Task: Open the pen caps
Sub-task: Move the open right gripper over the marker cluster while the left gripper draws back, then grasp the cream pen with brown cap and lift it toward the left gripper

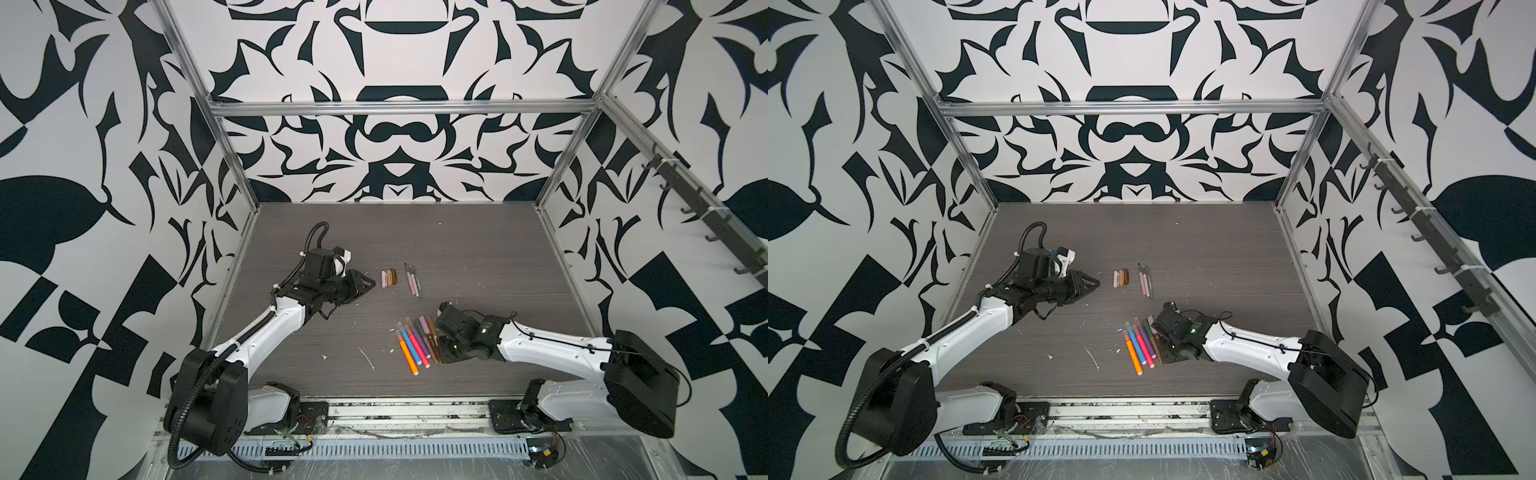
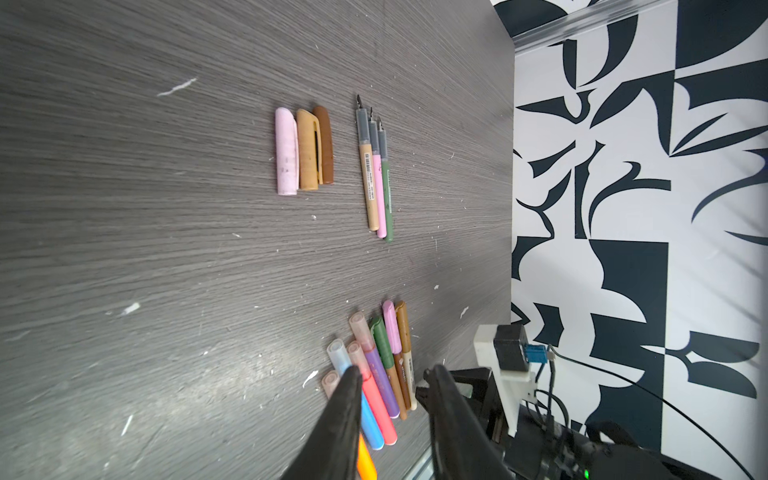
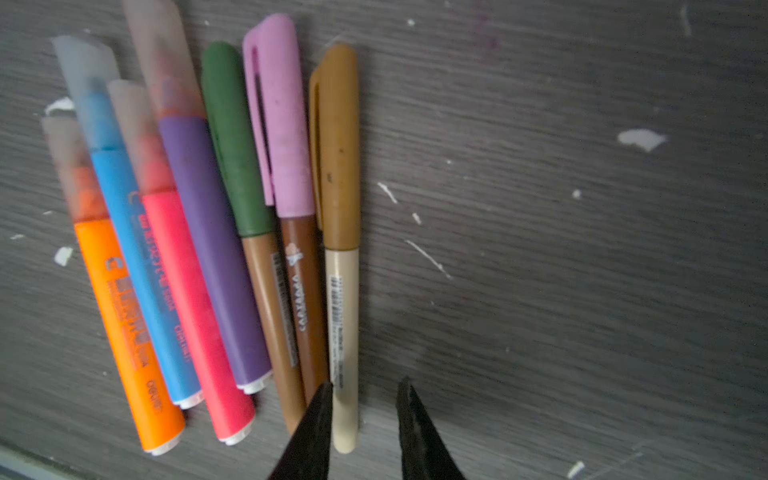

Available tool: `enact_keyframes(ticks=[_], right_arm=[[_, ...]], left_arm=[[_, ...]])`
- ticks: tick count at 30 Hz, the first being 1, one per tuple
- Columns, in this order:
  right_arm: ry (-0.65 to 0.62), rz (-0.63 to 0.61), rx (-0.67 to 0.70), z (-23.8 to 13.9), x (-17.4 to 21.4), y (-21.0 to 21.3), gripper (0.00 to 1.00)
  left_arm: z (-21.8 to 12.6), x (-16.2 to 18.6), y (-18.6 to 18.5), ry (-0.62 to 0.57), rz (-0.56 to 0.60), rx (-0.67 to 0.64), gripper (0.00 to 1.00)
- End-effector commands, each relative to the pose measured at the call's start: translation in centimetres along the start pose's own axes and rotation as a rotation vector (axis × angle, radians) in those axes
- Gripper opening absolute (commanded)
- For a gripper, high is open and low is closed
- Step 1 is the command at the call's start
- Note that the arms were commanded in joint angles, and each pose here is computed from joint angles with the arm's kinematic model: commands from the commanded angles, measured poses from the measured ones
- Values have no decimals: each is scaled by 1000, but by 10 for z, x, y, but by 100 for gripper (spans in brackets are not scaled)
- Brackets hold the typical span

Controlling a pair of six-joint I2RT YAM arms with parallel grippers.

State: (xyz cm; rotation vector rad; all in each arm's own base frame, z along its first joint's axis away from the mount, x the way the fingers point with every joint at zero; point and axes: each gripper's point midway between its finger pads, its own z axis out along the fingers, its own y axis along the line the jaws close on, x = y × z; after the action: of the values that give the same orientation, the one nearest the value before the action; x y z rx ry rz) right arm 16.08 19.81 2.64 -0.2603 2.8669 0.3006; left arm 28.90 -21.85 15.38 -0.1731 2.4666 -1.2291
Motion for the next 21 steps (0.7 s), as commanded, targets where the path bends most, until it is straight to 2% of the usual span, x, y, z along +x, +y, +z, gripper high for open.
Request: enact_keyframes(ticks=[1,13,21], right_arm=[[-10,23,44,3,-1,-8,29],[-35,38,35,-2,-6,-5,29],[8,41,78,10,1,-11,28]], left_arm=[[1,-1,-1,-12,0,7,31],[10,2,9,16,-19,-15,31],[12,2,7,26,-23,-6,31]])
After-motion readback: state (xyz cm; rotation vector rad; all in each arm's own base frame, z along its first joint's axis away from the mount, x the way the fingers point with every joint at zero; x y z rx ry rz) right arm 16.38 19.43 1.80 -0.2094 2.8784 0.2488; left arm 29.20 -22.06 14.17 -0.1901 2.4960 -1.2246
